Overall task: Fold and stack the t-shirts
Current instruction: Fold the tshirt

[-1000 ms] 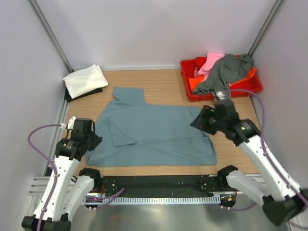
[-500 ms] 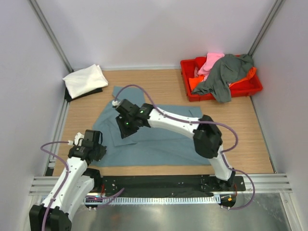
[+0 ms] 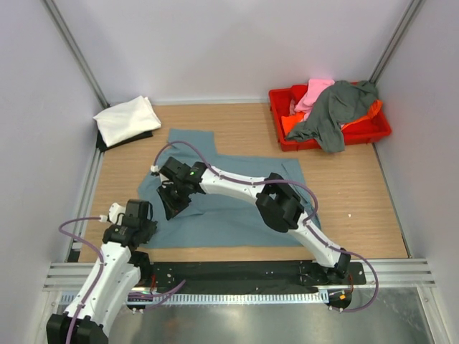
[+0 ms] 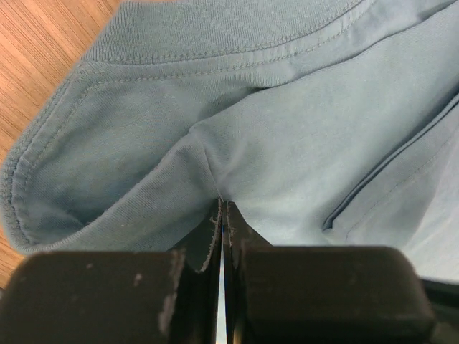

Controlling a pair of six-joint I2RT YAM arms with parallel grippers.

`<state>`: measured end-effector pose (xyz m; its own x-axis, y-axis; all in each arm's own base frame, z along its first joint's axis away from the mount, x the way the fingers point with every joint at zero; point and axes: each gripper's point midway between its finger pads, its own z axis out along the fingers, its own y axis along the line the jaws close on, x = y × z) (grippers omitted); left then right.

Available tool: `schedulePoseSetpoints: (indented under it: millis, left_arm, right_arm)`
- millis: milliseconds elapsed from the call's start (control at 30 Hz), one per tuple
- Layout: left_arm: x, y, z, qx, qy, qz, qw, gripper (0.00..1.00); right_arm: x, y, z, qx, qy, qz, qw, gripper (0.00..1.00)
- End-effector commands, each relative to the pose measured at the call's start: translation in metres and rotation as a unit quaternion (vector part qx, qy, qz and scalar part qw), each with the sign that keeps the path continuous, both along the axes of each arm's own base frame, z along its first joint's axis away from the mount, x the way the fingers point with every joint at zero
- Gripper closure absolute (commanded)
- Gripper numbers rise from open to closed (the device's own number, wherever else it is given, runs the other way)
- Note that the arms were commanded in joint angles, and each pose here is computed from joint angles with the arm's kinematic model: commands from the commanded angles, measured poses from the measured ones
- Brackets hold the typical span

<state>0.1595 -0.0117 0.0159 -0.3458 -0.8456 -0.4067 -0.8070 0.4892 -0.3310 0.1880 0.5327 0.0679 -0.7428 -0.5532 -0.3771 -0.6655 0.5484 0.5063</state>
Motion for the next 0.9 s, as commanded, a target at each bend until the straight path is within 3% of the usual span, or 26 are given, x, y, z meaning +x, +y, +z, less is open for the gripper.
schedulePoseSetpoints:
  millis: [0, 300, 400, 500, 667, 867]
  left_arm:
    - [0.001, 0.008, 0.0, 0.011, -0.011, 0.019, 1.0, 1.0]
    - [0.002, 0.008, -0.003, 0.012, -0.019, 0.021, 1.0, 1.0]
    - [0.003, 0.008, -0.003, 0.014, -0.019, 0.018, 1.0, 1.0]
    - [0.003, 0.008, -0.003, 0.014, -0.019, 0.018, 1.0, 1.0]
    - [0.003, 0.008, -0.003, 0.014, -0.019, 0.016, 1.0, 1.0]
    - [0.003, 0.008, -0.003, 0.014, -0.02, 0.015, 1.0, 1.0]
  right_arm:
    - [-0.006, 0.021, 0.009, 0.046, 0.023, 0.017, 0.999, 0.74]
    - [-0.002, 0.034, -0.025, 0.042, 0.033, 0.009, 0.999, 0.87]
    - [0.012, 0.024, -0.036, 0.008, -0.003, -0.013, 1.0, 0.91]
    - [0.039, 0.003, -0.045, -0.035, -0.05, -0.046, 0.997, 0.91]
    - [0.093, -0.054, -0.064, -0.096, -0.07, -0.094, 0.988, 0.92]
    - [0.146, -0.092, -0.04, -0.109, -0.095, -0.136, 0.98, 0.92]
